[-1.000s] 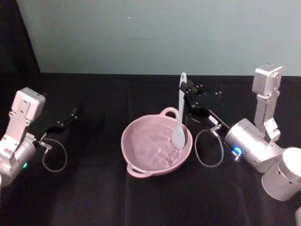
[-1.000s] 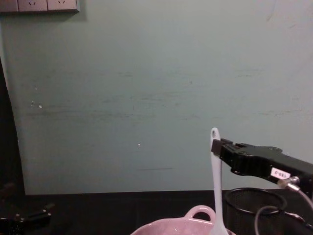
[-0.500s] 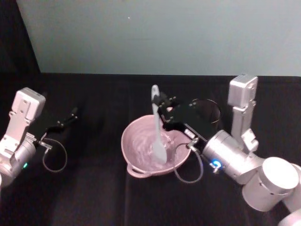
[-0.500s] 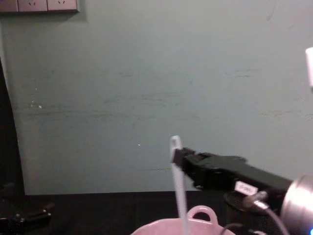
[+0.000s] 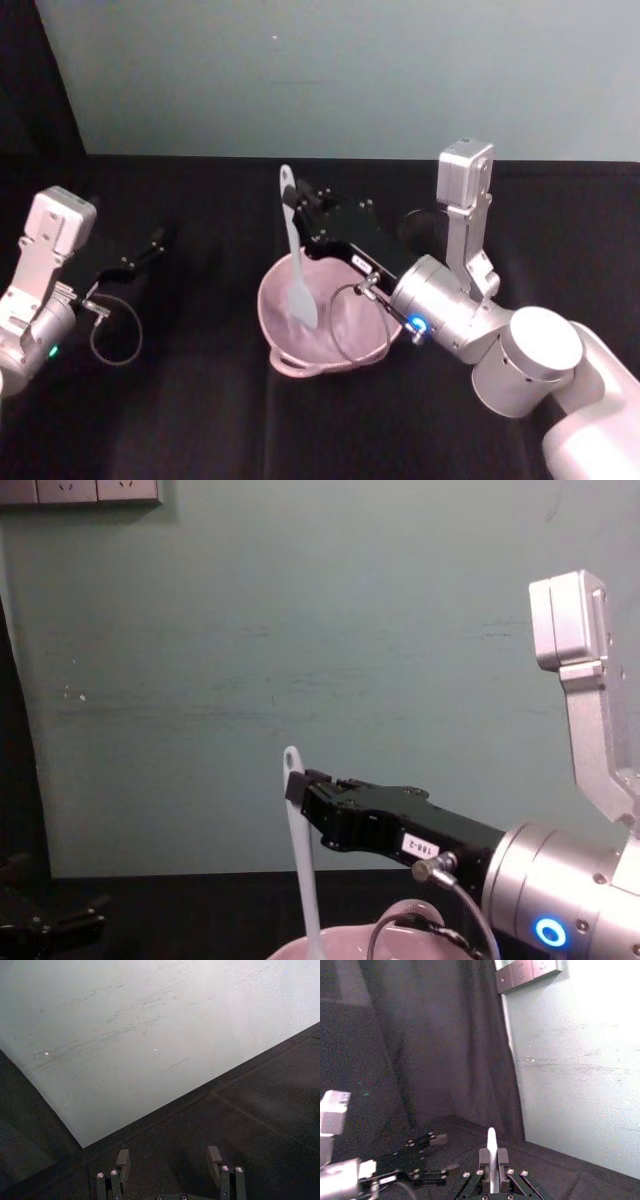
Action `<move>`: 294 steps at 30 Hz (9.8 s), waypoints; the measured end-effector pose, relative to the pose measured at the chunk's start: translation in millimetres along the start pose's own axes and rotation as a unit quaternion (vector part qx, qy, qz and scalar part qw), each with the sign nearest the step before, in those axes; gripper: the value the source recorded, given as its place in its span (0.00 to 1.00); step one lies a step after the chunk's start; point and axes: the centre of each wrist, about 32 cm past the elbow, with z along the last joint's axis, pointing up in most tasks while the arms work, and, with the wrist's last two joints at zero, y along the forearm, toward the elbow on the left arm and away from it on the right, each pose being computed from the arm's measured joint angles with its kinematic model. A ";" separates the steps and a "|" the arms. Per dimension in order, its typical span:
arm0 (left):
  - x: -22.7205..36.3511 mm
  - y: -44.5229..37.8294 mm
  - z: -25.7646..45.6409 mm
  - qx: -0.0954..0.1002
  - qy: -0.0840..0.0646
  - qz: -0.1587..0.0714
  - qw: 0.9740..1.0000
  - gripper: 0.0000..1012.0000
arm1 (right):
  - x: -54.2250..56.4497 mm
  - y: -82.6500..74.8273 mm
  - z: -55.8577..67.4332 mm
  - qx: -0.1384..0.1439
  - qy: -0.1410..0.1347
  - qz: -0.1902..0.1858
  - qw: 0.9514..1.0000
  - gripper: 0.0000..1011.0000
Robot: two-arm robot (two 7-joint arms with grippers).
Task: Use the one hand to pick up the spoon and stir the clear water in the bowl.
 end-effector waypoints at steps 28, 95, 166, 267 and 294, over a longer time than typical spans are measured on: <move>0.0 0.0 0.0 0.000 0.000 0.000 1.000 1.00 | 32.4 -38.7 8.1 0.017 -0.025 -0.075 0.997 0.10; 0.0 0.0 0.0 0.000 0.000 0.000 1.000 1.00 | -4.9 -13.3 -10.7 0.020 -0.003 -0.015 1.000 0.10; 0.0 0.0 0.0 0.000 0.000 0.000 1.000 1.00 | 5.7 24.2 -13.7 0.029 -0.006 -0.028 0.999 0.10; 0.0 0.0 0.0 0.000 0.000 0.000 1.000 1.00 | 75.1 -84.1 6.1 0.119 0.062 -0.139 0.981 0.10; 0.0 0.0 0.0 0.000 0.000 0.000 1.000 1.00 | 77.7 -84.7 -18.9 0.110 0.114 -0.150 0.976 0.10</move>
